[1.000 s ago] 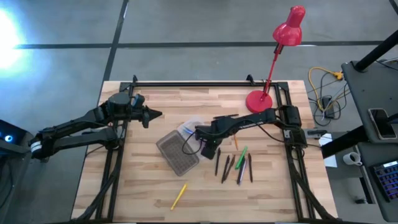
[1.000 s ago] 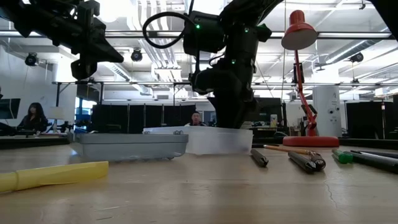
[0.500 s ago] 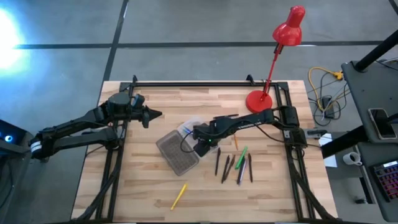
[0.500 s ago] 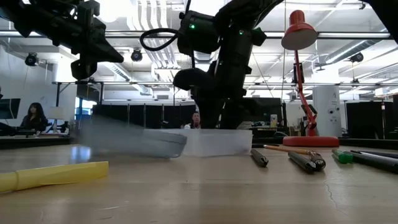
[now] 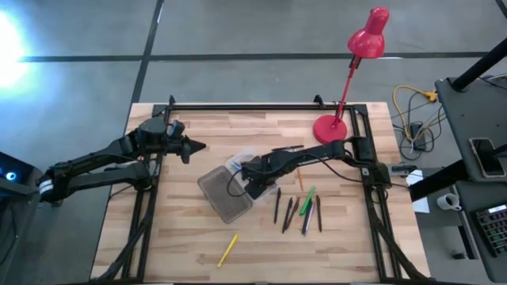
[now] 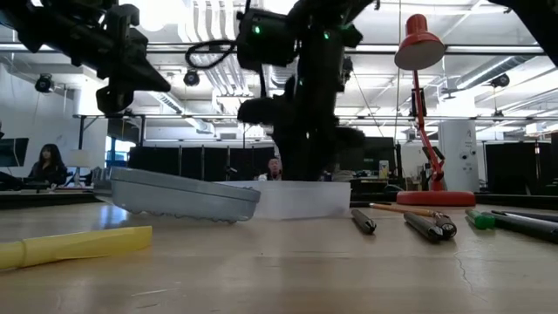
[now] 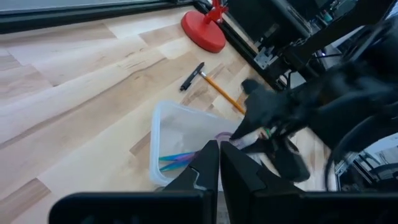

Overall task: Pick & place school supplies into a supply box
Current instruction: Put the purple scissors into the gray supply box

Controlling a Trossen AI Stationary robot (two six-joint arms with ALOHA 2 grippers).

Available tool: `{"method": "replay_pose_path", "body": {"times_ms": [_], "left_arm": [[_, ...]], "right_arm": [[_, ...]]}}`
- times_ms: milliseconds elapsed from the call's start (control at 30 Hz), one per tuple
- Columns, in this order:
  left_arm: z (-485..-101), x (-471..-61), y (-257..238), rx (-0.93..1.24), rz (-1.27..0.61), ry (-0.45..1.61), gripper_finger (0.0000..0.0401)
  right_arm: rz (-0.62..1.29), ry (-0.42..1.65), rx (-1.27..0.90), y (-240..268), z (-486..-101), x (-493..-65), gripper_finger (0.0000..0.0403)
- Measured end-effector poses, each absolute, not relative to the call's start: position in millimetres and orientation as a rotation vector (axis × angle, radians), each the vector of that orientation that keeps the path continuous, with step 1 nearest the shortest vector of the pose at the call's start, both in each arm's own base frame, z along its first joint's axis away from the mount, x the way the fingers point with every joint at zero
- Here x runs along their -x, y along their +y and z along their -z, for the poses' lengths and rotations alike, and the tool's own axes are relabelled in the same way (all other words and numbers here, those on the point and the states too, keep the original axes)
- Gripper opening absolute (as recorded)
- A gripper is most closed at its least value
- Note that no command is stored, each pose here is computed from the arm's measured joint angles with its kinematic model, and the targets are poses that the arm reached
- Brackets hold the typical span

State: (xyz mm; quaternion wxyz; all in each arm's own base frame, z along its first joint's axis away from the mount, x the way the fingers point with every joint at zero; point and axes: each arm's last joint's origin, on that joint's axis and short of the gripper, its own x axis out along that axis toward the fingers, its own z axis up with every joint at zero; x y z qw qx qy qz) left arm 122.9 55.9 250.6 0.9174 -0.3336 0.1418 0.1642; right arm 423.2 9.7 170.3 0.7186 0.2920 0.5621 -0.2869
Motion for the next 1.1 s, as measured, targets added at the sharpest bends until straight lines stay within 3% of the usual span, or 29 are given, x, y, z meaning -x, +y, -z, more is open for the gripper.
{"method": "replay_pose_path", "body": {"times_ms": [200, 433, 733, 1100], "left_arm": [[-250.4, -122.7, 55.8, 0.687, -0.338, 0.294, 0.0000], [-256.4, -122.4, 55.5, 0.680, -0.330, 0.275, 0.0000], [-266.3, -119.2, 52.8, 0.673, -0.287, 0.245, 0.0000], [-269.1, -117.6, 51.4, 0.672, -0.266, 0.235, 0.0000]], "right_arm": [[0.708, 1.275, -0.655, 6.4, -190.3, -423.8, 0.0162], [0.728, 1.326, -0.702, 8.5, -179.8, -431.2, 0.0209], [0.729, 1.468, -0.581, 17.0, -161.7, -454.5, 0.0206], [0.694, 1.490, -0.512, 16.1, -154.1, -460.9, 0.0174]]}}
